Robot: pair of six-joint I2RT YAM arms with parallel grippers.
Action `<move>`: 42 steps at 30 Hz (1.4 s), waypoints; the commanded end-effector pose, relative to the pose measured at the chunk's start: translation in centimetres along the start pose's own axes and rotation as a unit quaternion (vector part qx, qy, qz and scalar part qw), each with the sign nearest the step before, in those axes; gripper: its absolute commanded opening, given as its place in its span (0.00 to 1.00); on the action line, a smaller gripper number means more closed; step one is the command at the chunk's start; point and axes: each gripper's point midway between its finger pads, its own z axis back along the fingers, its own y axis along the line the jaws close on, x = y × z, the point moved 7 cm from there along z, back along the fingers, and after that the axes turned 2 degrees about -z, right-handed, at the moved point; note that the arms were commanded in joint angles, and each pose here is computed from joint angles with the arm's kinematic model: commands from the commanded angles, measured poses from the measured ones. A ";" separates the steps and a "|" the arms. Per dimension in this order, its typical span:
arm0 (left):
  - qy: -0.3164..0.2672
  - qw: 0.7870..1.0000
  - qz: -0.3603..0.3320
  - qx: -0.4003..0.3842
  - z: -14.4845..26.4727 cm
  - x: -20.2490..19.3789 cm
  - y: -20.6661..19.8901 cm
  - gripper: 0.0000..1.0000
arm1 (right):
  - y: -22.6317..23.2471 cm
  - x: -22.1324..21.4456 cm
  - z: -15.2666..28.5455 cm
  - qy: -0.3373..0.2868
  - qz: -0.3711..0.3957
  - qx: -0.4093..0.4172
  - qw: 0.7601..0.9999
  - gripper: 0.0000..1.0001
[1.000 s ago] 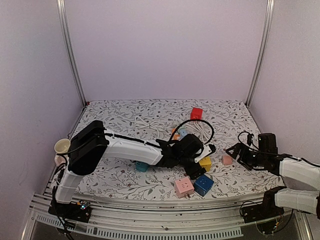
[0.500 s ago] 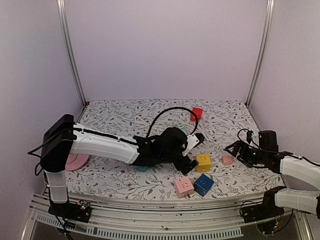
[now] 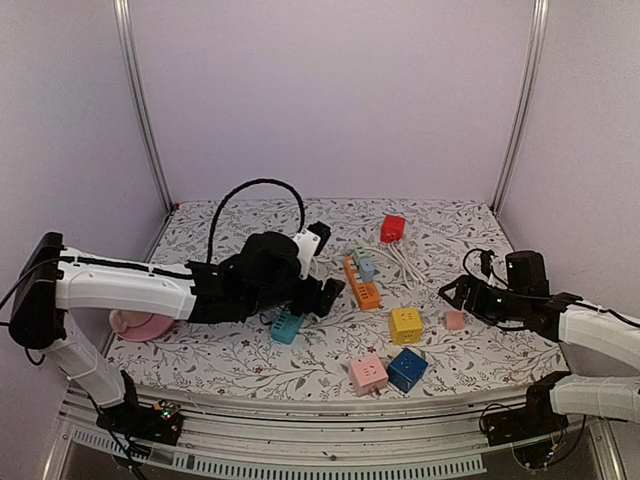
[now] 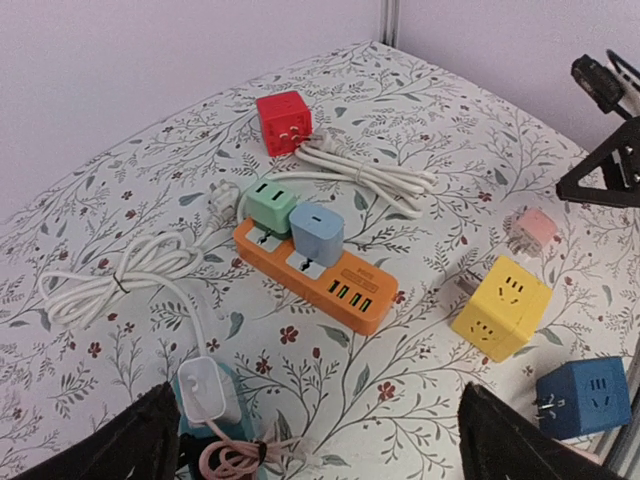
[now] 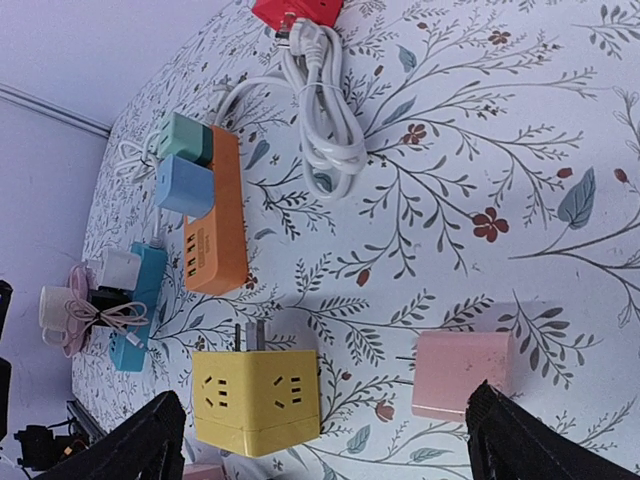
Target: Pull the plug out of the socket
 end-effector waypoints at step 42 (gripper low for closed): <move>-0.025 0.989 0.126 0.078 6.4 -4.8 7.4 0.97 | 14.1 1.6 -20.5 0.091 0.301 -0.149 0.937 0.31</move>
